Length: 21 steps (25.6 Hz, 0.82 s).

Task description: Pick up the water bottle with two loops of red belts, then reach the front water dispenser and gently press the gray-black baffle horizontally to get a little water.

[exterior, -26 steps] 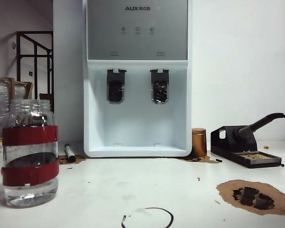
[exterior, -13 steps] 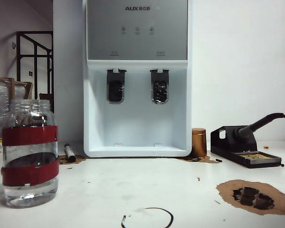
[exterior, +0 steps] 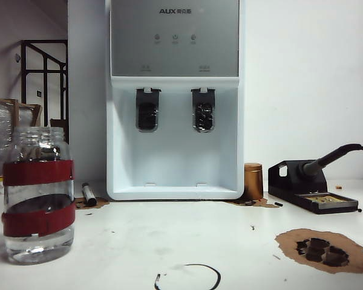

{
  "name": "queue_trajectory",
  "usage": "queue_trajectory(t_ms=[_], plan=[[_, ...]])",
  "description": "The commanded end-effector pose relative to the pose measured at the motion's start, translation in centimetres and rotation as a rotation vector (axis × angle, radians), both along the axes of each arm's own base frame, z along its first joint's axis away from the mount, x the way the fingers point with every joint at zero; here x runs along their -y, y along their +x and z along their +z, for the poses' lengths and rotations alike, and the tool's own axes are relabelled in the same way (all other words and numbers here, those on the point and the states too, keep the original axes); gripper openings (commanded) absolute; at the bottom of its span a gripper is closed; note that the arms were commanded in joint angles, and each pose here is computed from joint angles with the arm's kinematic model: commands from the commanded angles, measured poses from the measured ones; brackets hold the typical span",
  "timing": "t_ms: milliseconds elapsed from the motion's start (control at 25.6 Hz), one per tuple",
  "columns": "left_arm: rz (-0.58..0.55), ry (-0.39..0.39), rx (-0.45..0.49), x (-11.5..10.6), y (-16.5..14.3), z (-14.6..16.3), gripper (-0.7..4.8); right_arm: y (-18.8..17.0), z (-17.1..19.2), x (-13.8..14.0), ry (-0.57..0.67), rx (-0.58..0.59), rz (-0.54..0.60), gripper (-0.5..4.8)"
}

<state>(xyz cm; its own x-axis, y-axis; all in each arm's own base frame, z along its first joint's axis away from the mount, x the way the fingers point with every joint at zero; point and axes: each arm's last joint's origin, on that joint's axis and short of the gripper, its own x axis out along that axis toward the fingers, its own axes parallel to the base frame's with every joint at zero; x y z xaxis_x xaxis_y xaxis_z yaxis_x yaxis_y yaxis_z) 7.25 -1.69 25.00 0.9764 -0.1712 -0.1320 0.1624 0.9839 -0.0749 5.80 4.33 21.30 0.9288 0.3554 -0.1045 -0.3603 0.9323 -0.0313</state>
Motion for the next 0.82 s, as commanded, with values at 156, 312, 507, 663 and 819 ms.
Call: queue_trajectory(t_ms=[156,312,507,663,819], plan=[[0.001,0.001,0.021,0.01,0.09,0.06,-0.04,0.08,-0.16,-0.15,0.001,0.009,0.019,-0.04],[-0.004,-0.001,0.019,0.12,0.43,-0.63,-0.04,0.11,-0.17,-0.09,-0.001,0.010,-0.004,-0.04],[-0.002,-0.010,0.025,0.13,0.47,-0.62,-0.04,0.10,-0.17,-0.10,-0.001,0.009,0.001,-0.02],[-0.002,-0.007,0.016,0.12,0.46,-0.71,-0.04,0.10,-0.17,-0.10,-0.001,0.009,0.000,-0.01],[-0.002,-0.007,0.016,0.12,0.46,-0.71,-0.04,0.10,-0.24,-0.10,-0.007,0.004,0.001,-0.01]])
